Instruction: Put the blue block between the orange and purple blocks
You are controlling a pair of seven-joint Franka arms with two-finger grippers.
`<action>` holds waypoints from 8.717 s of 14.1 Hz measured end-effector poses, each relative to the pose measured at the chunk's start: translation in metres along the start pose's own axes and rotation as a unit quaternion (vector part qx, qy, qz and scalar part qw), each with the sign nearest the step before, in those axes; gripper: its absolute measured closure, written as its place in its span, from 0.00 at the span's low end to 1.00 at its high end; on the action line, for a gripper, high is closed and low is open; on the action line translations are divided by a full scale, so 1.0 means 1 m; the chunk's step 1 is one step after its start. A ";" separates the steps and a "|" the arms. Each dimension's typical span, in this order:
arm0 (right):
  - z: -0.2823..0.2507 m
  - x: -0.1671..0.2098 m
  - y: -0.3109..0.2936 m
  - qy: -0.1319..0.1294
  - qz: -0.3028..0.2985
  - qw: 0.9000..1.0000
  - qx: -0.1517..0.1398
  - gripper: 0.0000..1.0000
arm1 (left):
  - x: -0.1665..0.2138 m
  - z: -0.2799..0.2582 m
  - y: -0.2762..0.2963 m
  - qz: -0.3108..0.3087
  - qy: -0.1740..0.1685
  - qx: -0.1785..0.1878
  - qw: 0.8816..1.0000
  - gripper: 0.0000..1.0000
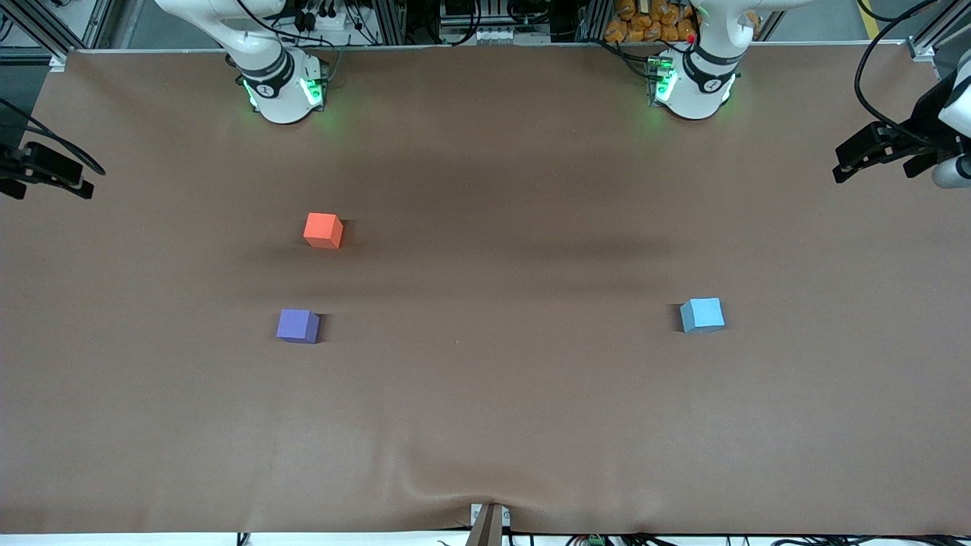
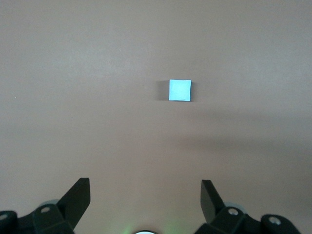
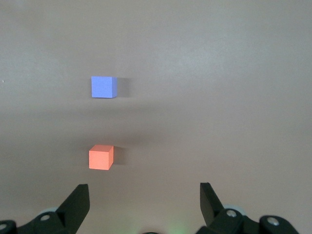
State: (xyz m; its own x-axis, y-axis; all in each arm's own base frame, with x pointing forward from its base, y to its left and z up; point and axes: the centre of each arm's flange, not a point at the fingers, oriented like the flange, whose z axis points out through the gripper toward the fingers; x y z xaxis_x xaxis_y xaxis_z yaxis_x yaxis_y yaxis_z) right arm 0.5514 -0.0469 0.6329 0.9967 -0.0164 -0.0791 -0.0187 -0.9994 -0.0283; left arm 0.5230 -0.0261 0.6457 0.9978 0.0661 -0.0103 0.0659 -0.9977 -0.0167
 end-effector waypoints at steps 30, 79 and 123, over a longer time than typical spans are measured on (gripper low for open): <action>-0.003 0.019 -0.010 0.009 -0.009 1.000 -0.003 0.00 | 0.054 0.274 0.063 0.037 -0.027 -0.006 0.999 0.00; 0.012 0.030 -0.015 -0.001 -0.013 1.000 0.013 0.00 | -0.048 0.384 0.475 0.102 0.021 -0.073 0.992 0.44; 0.421 -0.008 -0.419 -0.025 0.035 0.999 -0.001 0.00 | 0.100 0.020 0.184 -0.028 0.083 -0.020 0.996 0.00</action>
State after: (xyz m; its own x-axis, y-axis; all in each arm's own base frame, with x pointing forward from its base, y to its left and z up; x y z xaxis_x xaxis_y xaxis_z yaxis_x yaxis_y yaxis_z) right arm 0.5181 0.3849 0.2257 0.9878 -0.0848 -0.1307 -0.0880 -0.9959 -0.0189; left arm 0.6346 -0.2025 0.6220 0.9806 0.1206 0.1544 0.1177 -0.9927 0.0280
